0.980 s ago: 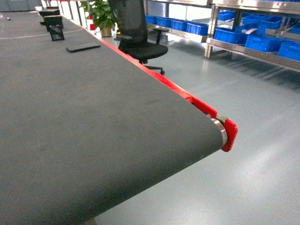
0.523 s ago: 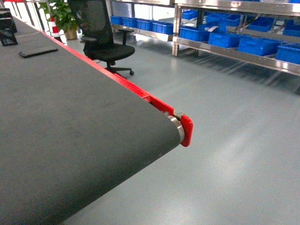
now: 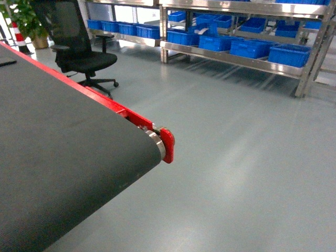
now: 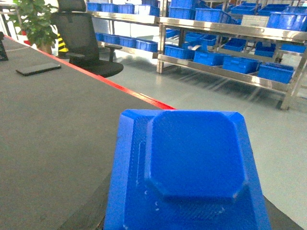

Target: Sort blue parts and orange caps into right shelf containers

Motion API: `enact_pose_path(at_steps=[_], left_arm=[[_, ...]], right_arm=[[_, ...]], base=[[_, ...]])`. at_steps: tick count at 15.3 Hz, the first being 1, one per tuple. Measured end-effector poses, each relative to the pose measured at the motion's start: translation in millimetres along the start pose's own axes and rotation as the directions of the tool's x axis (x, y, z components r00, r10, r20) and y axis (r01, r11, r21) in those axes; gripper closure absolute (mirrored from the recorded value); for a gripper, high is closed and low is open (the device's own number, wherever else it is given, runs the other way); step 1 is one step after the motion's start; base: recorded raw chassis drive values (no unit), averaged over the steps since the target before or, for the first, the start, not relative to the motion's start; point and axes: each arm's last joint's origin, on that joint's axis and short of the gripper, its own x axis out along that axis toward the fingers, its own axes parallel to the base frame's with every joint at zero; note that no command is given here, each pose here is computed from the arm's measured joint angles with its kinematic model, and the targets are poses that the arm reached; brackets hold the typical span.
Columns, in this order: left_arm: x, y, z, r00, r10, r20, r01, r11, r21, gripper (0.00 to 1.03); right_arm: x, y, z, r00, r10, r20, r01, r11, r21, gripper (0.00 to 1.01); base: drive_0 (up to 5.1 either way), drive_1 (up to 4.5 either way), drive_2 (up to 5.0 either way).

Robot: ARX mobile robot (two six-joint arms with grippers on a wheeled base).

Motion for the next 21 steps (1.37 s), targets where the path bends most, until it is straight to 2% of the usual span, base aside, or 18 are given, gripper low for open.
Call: enact_pose_path(at_steps=[21], left_arm=[[0.0, 0.0, 0.0, 1.000, 0.000, 0.000, 0.000, 1.0000, 0.000, 0.61]], right_arm=[[0.0, 0.0, 0.0, 1.000, 0.000, 0.000, 0.000, 1.0000, 0.000, 0.57]], base=[[-1.6, -1.60, -1.6]])
